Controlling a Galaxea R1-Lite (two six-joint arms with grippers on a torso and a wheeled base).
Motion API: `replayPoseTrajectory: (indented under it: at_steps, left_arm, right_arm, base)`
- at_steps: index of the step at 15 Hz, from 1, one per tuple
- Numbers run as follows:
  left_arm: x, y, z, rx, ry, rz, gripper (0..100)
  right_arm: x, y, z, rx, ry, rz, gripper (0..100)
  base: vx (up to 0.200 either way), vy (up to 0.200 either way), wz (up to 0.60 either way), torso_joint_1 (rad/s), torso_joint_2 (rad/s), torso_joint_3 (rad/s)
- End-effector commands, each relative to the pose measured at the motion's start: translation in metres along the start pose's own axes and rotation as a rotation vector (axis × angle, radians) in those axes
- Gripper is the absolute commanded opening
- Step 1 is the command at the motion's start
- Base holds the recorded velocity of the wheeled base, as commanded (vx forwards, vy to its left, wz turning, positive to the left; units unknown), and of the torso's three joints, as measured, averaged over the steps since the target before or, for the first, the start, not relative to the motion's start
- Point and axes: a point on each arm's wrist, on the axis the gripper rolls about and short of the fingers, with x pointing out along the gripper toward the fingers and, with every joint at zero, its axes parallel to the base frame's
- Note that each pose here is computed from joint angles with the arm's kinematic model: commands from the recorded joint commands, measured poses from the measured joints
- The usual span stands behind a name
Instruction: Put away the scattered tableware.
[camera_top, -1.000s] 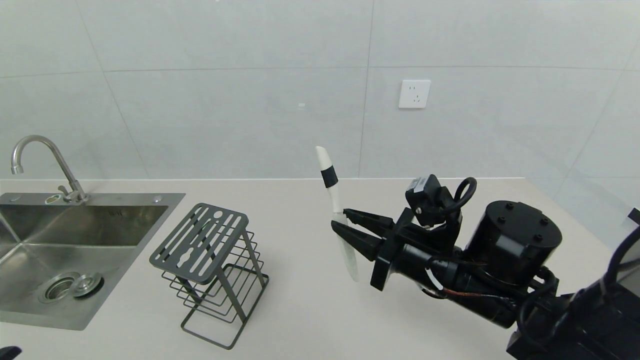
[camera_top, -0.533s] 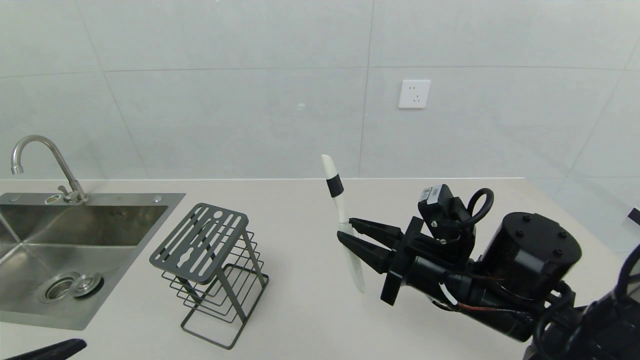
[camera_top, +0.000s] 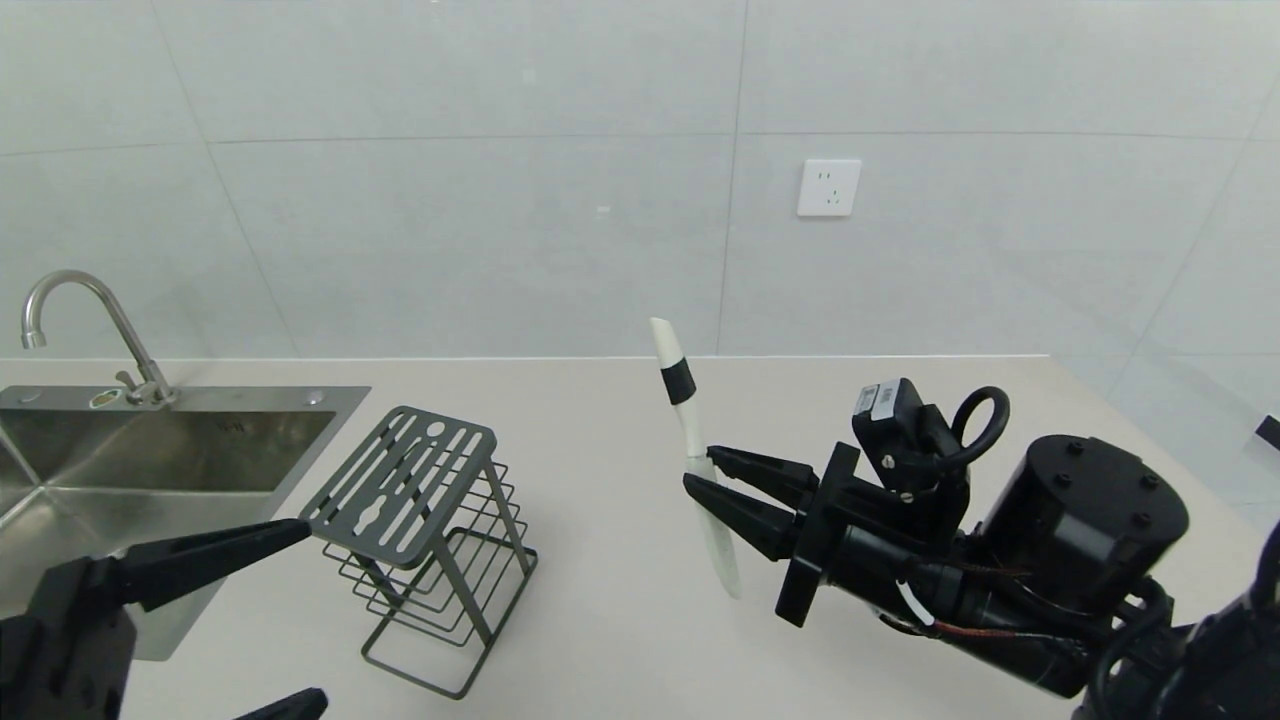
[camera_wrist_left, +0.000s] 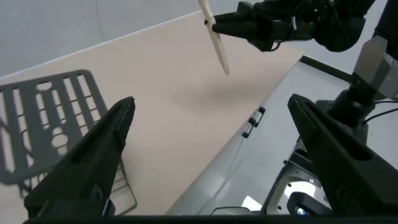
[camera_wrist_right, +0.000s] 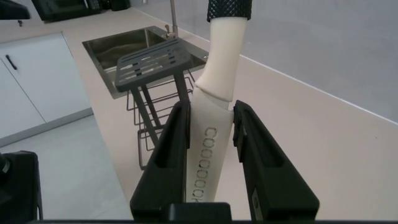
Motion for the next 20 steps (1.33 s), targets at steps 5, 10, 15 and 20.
replayPoseTrajectory:
  at_steps: [5,10,15,20]
  left_arm:
    - [0.054,0.016,0.001,-0.009,0.041,-0.168,100]
    - [0.099,0.044,0.005,0.071,-0.064,-0.171,100]
    - [0.121,0.049,-0.001,0.038,-0.105,-0.213,100]
    - [0.146,0.054,-0.002,-0.002,-0.166,-0.265,100]
  right_arm:
    - [0.003,0.002,-0.002,-0.016,-0.006,0.115,0]
    - [0.006,0.000,-0.003,-0.014,-0.009,0.112,0]
    - [0.008,0.001,-0.004,-0.012,-0.005,0.116,0]
    - [0.008,0.001,-0.003,-0.011,-0.008,0.121,0]
  base:
    - [0.000,0.000,0.00,0.000,0.00,0.000]
    - [0.000,0.000,0.00,0.000,0.00,0.000]
    - [0.000,0.000,0.00,0.000,0.00,0.000]
    - [0.000,0.000,0.00,0.000,0.00,0.000]
